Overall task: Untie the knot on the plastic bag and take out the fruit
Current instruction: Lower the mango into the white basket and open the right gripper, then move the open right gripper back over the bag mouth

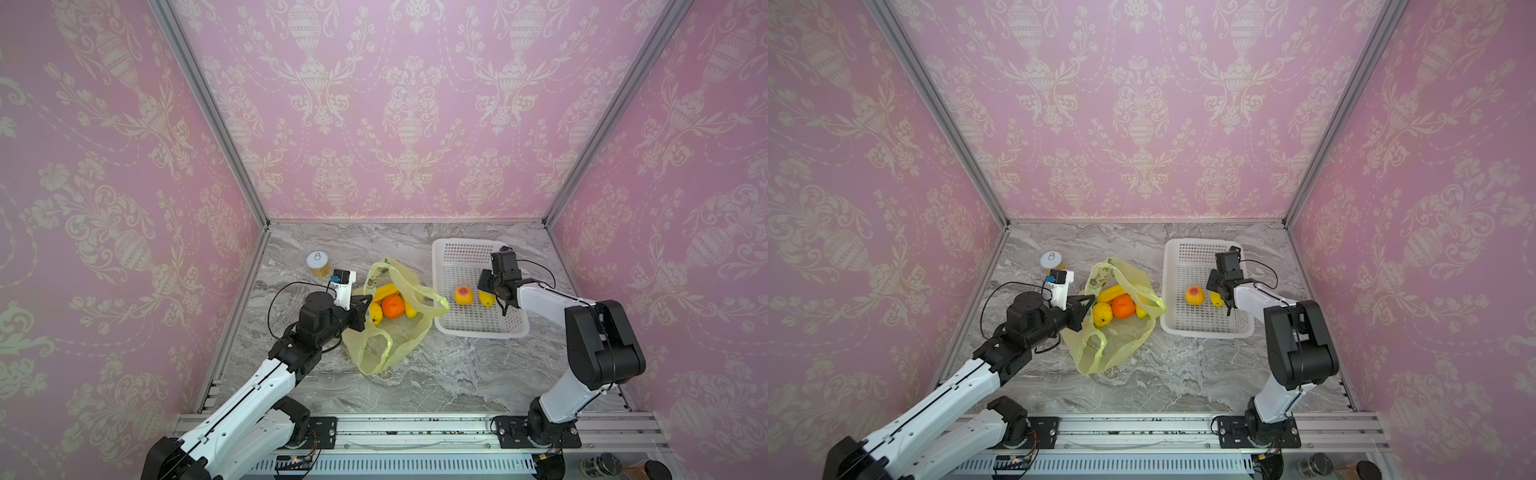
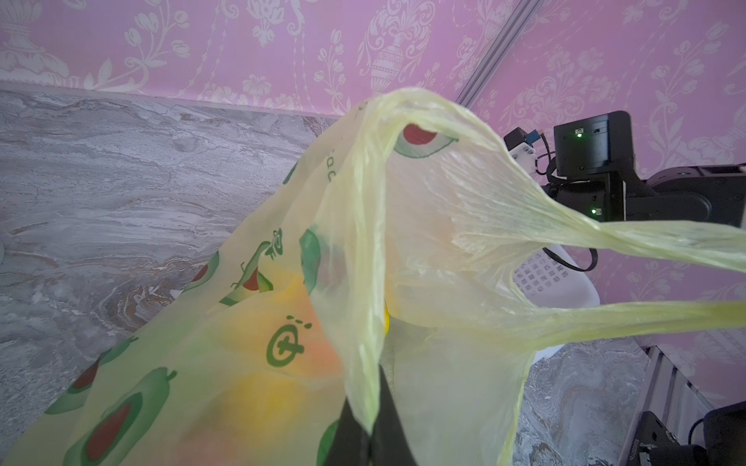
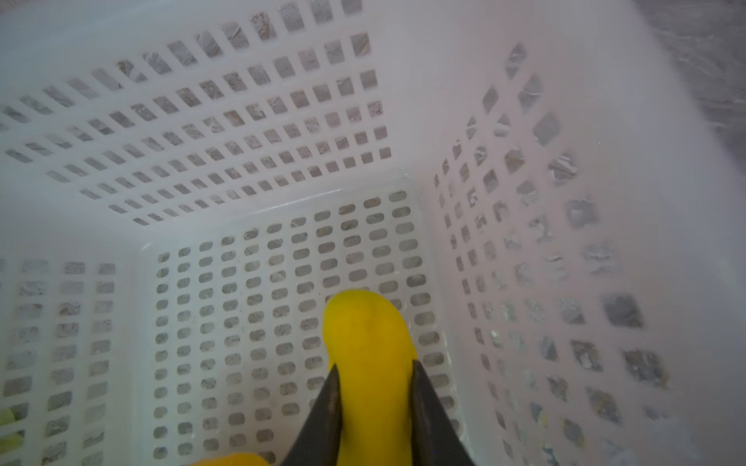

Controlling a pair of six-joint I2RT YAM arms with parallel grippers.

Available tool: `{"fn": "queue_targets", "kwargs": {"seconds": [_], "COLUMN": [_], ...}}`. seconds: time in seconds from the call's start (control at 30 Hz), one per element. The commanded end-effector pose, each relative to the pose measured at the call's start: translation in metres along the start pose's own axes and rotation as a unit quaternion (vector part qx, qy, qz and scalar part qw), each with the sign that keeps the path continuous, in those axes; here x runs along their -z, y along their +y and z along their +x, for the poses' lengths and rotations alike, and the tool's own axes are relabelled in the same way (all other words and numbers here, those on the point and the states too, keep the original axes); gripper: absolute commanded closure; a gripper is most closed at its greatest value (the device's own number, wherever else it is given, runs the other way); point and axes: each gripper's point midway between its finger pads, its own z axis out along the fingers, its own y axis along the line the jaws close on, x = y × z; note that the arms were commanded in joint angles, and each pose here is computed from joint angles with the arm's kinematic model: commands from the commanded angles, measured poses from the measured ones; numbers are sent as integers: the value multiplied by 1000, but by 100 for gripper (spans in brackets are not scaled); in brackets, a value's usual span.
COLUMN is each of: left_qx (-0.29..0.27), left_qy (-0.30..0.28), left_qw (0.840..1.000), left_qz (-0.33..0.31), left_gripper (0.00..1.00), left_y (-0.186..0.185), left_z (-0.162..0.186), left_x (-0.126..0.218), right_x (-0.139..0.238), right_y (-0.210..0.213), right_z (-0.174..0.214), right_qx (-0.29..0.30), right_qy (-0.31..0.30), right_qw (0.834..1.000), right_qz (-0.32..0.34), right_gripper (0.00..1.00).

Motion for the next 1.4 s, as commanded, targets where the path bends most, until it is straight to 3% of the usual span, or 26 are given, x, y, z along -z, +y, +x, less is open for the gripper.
{"fn": "queue_targets", "kwargs": {"seconds": [0.0, 0.13, 0.5, 0.7, 0.9, 1.03, 1.17, 1.37], "left_qx": [-7, -8, -5, -5, -6, -4, -4, -3], "left_qy": [-9, -9, -17, -17, -20, -18, -15, -13], "left_qw": [1000, 1000, 1000, 1000, 1000, 1000, 1000, 1000], "left_qz": [5, -1, 9, 13, 6, 11, 10, 6], "left_gripper": [99, 99, 99, 99, 99, 99, 99, 99], "left_y": [-4, -1, -7, -8, -6, -7, -6, -3], "left_z": [-4, -3, -8, -9, -9, -7, -6, -4], "left_x": [1, 1, 6, 7, 7, 5, 4, 2], "right_x": [-10, -24, -19, -3, 68, 151, 224, 301], "right_y": [8, 6, 4, 6, -3, 16, 48, 104], "right_z": [-20, -17, -18, -20, -26, -31, -22, 0], "right_qx": [-16, -37, -48, -48, -57, -26, 9, 77], "right_qy": [-6, 32, 18, -21, -84, -163, -221, -219], "right_qw": [1000, 998, 997, 996, 991, 977, 950, 902], "right_qz": [-18, -32, -50, -75, -90, -133, -220, -364], "right_gripper": [85, 82, 26, 17, 21, 29, 42, 63]}}
